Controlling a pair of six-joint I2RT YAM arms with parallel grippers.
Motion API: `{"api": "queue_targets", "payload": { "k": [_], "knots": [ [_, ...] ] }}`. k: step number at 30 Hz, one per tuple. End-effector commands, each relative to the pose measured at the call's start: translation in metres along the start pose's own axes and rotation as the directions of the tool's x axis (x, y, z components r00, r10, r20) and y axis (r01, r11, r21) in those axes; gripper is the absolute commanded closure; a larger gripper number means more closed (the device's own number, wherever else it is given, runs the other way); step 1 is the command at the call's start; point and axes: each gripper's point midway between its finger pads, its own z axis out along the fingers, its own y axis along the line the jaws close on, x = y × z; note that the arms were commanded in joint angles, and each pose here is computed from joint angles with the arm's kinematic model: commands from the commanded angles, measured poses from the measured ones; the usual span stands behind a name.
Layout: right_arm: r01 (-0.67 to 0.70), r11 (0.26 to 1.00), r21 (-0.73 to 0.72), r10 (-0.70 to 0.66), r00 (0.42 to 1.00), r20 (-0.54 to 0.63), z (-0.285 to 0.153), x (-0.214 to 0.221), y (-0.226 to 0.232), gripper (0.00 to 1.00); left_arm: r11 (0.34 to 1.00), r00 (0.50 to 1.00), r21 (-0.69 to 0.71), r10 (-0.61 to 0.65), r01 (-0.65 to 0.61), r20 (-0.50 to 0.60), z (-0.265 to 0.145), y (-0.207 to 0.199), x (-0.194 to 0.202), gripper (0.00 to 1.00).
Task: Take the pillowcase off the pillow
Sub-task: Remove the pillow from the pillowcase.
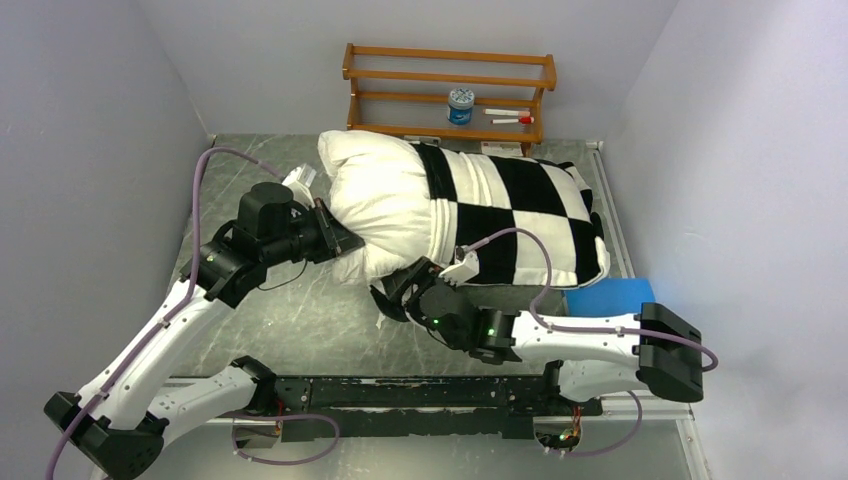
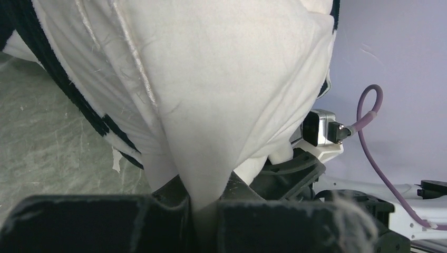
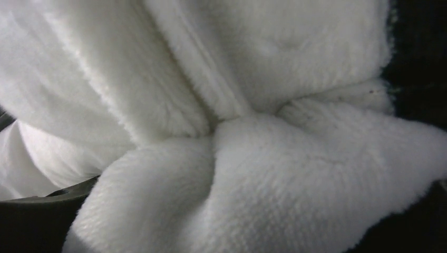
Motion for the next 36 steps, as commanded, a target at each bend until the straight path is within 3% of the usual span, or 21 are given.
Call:
{"api": "queue_targets", "payload": {
  "k": [1, 5, 8, 14, 17, 23, 30, 33, 36],
  "knots": [
    [0.042, 0.95, 0.311, -0.123, 0.962, 0.245, 0.008, -0.042, -0.062, 0.27, 0.98, 0.996, 0.196, 0.011, -0.028, 0.086, -0.023, -0.052, -0.024, 0.95],
    [0.127, 0.849, 0.514, -0.311, 0.905, 0.29, -0.013, -0.061, -0.118, 0.32, 0.989, 0.987, 0.131, 0.047, -0.067, 0.155, -0.037, -0.051, -0.041, 0.95],
    [0.192, 0.762, 0.619, -0.427, 0.867, 0.257, -0.033, -0.072, -0.149, 0.35, 0.99, 0.978, 0.099, 0.081, -0.102, 0.192, -0.046, -0.055, -0.054, 0.95],
    [0.296, 0.657, 0.693, -0.55, 0.817, 0.172, -0.056, -0.087, -0.168, 0.34, 0.987, 0.978, 0.118, 0.085, -0.109, 0.19, -0.043, -0.065, -0.06, 0.95],
    [0.38, 0.62, 0.687, -0.597, 0.796, 0.1, -0.057, -0.088, -0.167, 0.38, 0.988, 0.977, 0.115, 0.077, -0.102, 0.199, -0.042, -0.064, -0.062, 0.95],
    [0.422, 0.557, 0.716, -0.548, 0.834, -0.065, -0.056, -0.094, -0.203, 0.37, 0.989, 0.968, 0.09, 0.091, -0.115, 0.236, -0.054, -0.069, -0.074, 0.95],
    [0.458, 0.609, 0.648, -0.482, 0.862, -0.156, -0.049, -0.101, -0.208, 0.43, 0.988, 0.967, 0.098, 0.088, -0.115, 0.241, -0.059, -0.076, -0.079, 0.95],
    [0.464, 0.538, 0.704, -0.478, 0.855, -0.199, -0.058, -0.102, -0.222, 0.51, 0.987, 0.966, 0.12, 0.075, -0.107, 0.246, -0.06, -0.081, -0.081, 0.95],
    [0.454, 0.526, 0.719, -0.456, 0.864, -0.212, -0.058, -0.099, -0.224, 0.52, 0.989, 0.962, 0.107, 0.074, -0.106, 0.264, -0.064, -0.081, -0.085, 0.95]
  ]
}}
